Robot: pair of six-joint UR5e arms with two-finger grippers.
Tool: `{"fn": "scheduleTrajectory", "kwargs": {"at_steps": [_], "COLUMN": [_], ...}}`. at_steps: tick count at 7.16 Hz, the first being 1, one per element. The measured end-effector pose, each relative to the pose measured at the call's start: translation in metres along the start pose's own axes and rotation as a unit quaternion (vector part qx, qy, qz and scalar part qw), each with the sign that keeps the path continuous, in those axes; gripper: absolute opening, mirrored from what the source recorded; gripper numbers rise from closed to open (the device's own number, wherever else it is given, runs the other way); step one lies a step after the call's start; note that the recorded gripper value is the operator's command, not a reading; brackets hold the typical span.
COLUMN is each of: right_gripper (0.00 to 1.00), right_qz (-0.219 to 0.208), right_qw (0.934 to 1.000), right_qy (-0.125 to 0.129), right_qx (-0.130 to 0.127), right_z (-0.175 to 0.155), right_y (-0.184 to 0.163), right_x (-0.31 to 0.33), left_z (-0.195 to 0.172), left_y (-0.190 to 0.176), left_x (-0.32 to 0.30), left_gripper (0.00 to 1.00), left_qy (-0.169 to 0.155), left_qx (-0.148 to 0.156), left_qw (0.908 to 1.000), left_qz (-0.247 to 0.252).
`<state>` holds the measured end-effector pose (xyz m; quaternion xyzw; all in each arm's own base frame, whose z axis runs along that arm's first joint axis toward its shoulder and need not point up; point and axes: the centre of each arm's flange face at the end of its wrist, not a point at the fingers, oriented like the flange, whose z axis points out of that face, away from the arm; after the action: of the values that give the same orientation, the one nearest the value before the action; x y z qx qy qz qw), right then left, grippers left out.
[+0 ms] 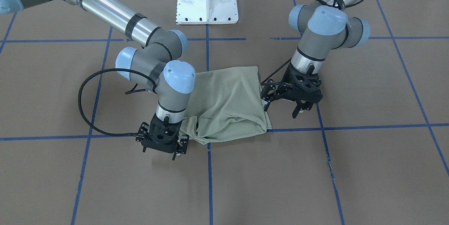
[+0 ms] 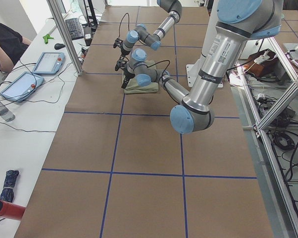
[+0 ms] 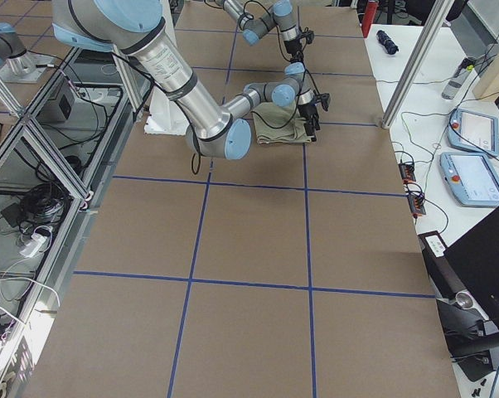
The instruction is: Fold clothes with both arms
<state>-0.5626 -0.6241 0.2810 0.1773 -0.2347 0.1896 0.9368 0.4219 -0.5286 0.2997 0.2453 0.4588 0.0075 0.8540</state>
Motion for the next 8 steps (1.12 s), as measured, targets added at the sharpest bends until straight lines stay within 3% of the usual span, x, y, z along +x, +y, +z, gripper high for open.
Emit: {"fn": "scheduleTrajectory", "kwargs": {"at_steps": [2,4,5,8], "right_gripper": [1.00,1.00,1.00,1.00], "right_qz": [-0.004,-0.008,-0.013,-0.064], "right_qw": [0.9993,0.9962,0.9956,0.9943], "right_qy": [-0.034,-0.072,-0.071,-0.035], "right_qx": [-0.018,-0.049,-0.061,-0.079], "right_z": [-0.027,-0.063,-0.068,-0.078], "right_y": [-0.012,0.026,0.051,0.097], "right_x": [-0.004,-0.025,-0.032,-0.037], "left_z": [-0.002,-0.002,-0.002,-0.001], "left_y": [0.000,0.001,0.001,0.001], "left_x": [0.001,0.000,0.000,-0.001], "left_gripper": [1.00,1.00,1.00,1.00], "left_qy": [0.002,0.001,0.001,0.000], "left_qx": [0.001,0.000,0.000,0.000], "left_qw": [1.0000,1.0000,1.0000,1.0000], "left_qz": [0.000,0.000,0.000,-0.001]}}
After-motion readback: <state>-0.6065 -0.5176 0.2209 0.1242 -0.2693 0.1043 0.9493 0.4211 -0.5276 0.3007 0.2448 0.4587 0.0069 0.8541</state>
